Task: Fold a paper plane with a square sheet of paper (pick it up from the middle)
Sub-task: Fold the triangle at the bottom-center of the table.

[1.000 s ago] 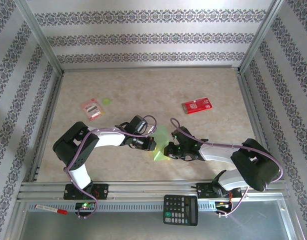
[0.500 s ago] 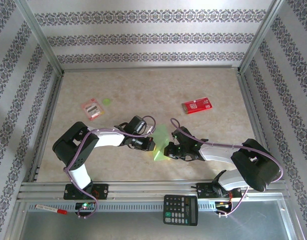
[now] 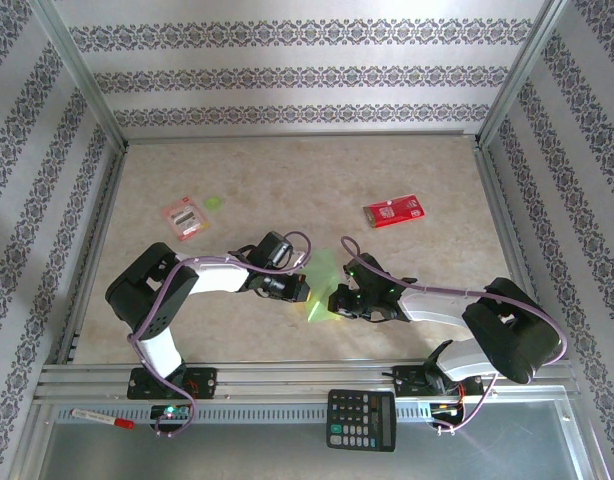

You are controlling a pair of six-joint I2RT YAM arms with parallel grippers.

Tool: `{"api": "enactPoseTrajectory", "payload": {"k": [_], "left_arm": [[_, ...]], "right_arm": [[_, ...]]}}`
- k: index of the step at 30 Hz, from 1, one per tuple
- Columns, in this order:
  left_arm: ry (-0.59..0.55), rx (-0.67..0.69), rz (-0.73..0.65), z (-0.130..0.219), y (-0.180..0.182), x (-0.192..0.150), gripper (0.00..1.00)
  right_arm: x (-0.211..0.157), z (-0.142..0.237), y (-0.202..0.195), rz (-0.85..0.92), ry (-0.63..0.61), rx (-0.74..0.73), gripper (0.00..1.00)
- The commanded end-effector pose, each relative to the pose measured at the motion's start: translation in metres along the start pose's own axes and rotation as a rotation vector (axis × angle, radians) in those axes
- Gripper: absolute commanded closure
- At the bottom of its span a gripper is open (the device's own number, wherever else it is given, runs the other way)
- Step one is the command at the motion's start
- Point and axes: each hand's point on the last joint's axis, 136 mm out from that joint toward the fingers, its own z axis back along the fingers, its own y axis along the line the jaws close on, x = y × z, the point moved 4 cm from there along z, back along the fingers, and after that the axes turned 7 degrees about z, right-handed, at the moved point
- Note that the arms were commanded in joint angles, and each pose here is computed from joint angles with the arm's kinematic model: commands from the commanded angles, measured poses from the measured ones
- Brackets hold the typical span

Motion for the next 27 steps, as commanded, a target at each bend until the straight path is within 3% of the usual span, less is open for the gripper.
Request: {"api": "enactPoseTrajectory", "payload": {"k": [1,27], "left_arm": [[0.019,0.030,0.019,-0.003,0.011,-0.002,1.00],[-0.025,-0.075,0.005,0.011,-0.016,0.008,1.00]], "right_arm": [[-0.003,0.002,-0.010,-0.002,0.009,-0.049,0.92],[-0.003,0.003,-0.014,-0.005,0.010,-0.059,0.92]]}}
